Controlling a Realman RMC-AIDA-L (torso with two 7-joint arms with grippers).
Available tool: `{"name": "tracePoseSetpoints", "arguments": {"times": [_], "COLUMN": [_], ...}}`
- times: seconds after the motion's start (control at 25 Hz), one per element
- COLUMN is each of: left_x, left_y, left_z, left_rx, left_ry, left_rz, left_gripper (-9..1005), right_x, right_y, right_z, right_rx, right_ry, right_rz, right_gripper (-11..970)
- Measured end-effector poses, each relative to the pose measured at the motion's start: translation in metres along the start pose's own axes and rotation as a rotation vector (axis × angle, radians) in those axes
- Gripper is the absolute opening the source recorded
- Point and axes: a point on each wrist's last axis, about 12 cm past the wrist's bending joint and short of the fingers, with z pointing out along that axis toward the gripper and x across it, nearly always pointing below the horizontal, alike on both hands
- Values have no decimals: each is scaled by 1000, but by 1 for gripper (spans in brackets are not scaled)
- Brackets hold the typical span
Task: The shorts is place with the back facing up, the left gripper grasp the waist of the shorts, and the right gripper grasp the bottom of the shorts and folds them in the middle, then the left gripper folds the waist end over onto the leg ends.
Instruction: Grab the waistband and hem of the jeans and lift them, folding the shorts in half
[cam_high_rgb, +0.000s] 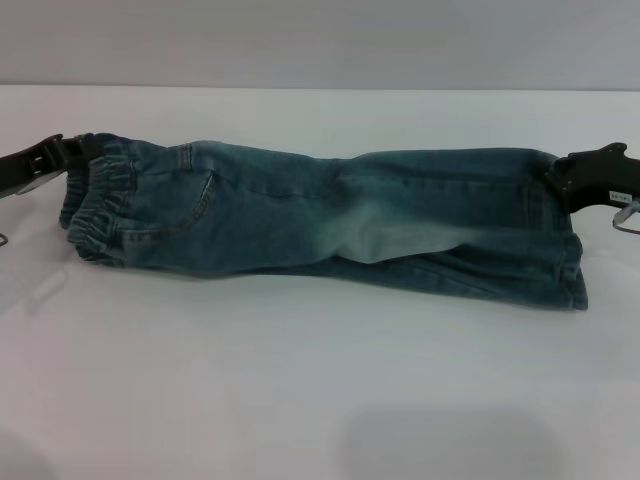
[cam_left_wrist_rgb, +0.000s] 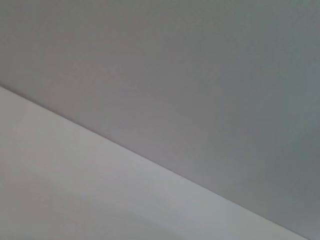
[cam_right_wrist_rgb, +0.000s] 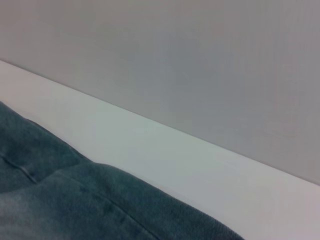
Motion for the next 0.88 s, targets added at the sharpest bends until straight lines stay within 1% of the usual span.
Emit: {"name": "tracePoseSetpoints", "arguments": {"times": [0.2,0.36,0.48,0.64,0.76,0.88], "left_x": [2,2,1,2,4,6], "left_y": [0,-4,-4,-2,-1,-1], "left_z": [1,6,8,11,13,14], "left_rx": [3,10,-1,-28,-47,-50], "left_ry": [-2,1,-7,-20,-30,-32], "left_rz": [17,44,54,53,68,73], "left_gripper": [61,61,61,243,347,452], "right_x": [2,4,6,8,11,14], "right_y": [0,0,0,1,1,2], "right_z": [2,4,5,6,7,8], "right_rx": [15,44,60,80,97,104], "right_ry": [17,29,36,43,54,63], "right_rz": [-12,-11,-12,-8,-6,-5], "right_gripper": [27,43,153,317,453,491]}}
